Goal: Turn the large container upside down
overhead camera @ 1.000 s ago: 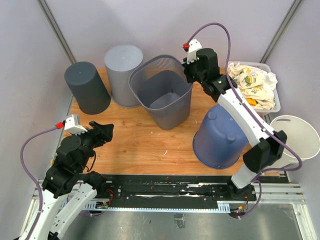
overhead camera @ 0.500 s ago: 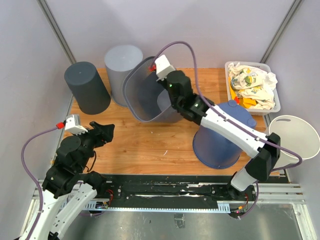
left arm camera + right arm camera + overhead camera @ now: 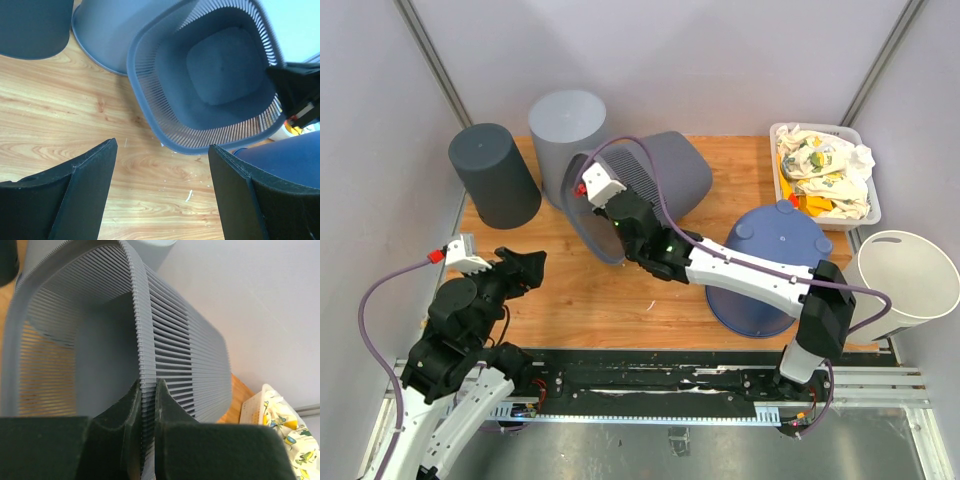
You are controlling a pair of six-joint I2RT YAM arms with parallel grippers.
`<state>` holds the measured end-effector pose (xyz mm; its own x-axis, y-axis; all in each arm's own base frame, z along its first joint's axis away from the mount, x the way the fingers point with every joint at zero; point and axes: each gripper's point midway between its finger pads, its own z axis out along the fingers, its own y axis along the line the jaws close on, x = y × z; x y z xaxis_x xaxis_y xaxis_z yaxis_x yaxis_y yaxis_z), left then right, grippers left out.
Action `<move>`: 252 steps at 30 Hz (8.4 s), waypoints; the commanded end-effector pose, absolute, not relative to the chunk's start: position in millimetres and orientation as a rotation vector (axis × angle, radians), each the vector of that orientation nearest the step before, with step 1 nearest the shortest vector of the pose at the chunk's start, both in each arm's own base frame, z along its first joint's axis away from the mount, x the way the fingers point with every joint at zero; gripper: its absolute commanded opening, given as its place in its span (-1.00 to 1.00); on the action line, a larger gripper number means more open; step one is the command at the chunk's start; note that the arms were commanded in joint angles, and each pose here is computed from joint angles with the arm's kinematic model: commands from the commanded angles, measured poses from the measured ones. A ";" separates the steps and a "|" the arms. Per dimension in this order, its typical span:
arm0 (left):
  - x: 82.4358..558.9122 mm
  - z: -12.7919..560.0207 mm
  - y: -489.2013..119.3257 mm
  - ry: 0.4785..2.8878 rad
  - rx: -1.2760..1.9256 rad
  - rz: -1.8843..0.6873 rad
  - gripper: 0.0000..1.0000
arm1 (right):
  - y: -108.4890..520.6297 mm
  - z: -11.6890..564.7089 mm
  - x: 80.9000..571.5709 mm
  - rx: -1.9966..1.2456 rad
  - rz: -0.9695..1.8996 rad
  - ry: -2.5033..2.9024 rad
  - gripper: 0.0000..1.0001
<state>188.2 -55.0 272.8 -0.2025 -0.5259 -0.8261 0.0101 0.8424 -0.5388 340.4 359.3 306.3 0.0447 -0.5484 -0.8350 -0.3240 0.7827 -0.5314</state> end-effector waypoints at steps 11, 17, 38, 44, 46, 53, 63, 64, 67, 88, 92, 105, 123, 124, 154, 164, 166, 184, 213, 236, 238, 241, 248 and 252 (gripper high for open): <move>181.3 283.0 -51.0 1.685 -0.422 -0.533 0.57 | 372.3 181.0 311.7 -0.881 -0.153 1.784 -0.35; 180.5 282.7 -49.6 1.683 -0.425 -0.529 0.57 | 382.2 194.4 307.0 -0.899 -0.008 1.765 0.02; 207.3 262.4 -86.5 1.722 -0.500 -0.705 0.56 | 303.3 293.4 373.0 -0.578 0.208 1.741 0.25; 225.0 259.5 -104.0 1.745 -0.490 -0.745 0.55 | 291.5 301.8 389.4 -0.554 0.302 1.751 0.23; 228.1 257.6 -106.5 1.752 -0.484 -0.745 0.56 | 295.5 298.5 389.6 -0.580 0.312 1.752 0.21; 228.3 259.4 -103.9 1.746 -0.478 -0.727 0.56 | 311.4 276.6 396.1 -0.672 0.321 1.768 0.22; 220.8 261.6 -97.2 1.735 -0.476 -0.713 0.56 | 294.7 240.3 418.5 -0.712 0.011 1.797 0.05; 220.1 262.0 -97.0 1.733 -0.475 -0.714 0.56 | 292.3 237.8 420.0 -0.710 -0.028 1.797 0.01; 218.8 262.5 -96.1 1.734 -0.472 -0.711 0.56 | 289.9 234.0 421.7 -0.723 -0.139 1.783 -0.05; 203.4 270.8 -78.3 1.696 -0.488 -0.671 0.58 | 380.0 241.9 343.0 -0.876 -0.146 1.702 -0.83; 198.3 275.0 -71.3 1.681 -0.499 -0.655 0.58 | 410.1 243.2 323.5 -0.928 -0.065 1.710 -0.81; 187.8 269.5 -59.3 1.679 -0.540 -0.629 0.58 | 451.8 232.4 303.9 -0.969 0.076 1.755 -0.05; 215.0 259.9 -86.3 1.720 -0.539 -0.695 0.57 | 313.5 309.2 395.5 -0.430 0.185 1.769 0.44; 218.2 259.3 -88.6 1.725 -0.537 -0.696 0.57 | 305.5 309.8 404.4 -0.402 0.191 1.774 0.44; 273.9 231.0 -121.9 1.777 -0.543 -0.702 0.53 | 266.7 246.6 451.0 -0.325 0.293 1.934 0.32; 271.6 230.8 -118.9 1.774 -0.539 -0.689 0.54 | 304.2 221.4 397.6 -0.434 0.405 1.997 0.26; 270.9 232.0 -117.2 1.773 -0.536 -0.679 0.54 | 310.1 219.0 384.5 -0.450 0.424 2.003 0.26; 264.2 255.0 -96.5 1.734 -0.546 -0.588 0.57 | 405.7 208.2 286.0 -0.694 0.674 2.002 0.22; 271.6 247.1 -109.4 1.735 -0.597 -0.672 0.54 | 280.0 281.4 405.0 -0.258 0.321 1.835 0.49; 284.0 240.3 -112.8 1.760 -0.583 -0.630 0.52 | 223.1 247.0 534.2 0.014 0.062 1.821 0.46; 285.7 240.4 -112.5 1.756 -0.583 -0.625 0.52 | 225.5 245.6 540.9 -0.004 0.075 1.826 0.46; 288.8 238.2 -113.5 1.764 -0.580 -0.614 0.52 | 235.2 228.5 549.9 -0.065 0.076 1.865 0.45; 292.6 236.4 -114.1 1.772 -0.576 -0.600 0.52 | 248.7 204.6 548.9 -0.150 0.128 1.906 0.41; 292.1 240.2 -111.5 1.760 -0.572 -0.588 0.53 | 258.9 200.7 539.5 -0.216 0.191 1.914 0.40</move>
<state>290.3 -117.8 231.0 -0.2744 -0.6657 -0.6939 -0.0797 0.7349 -0.6735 549.5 248.6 206.0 -0.3281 -0.0241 -0.9443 -0.1501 0.9883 0.0270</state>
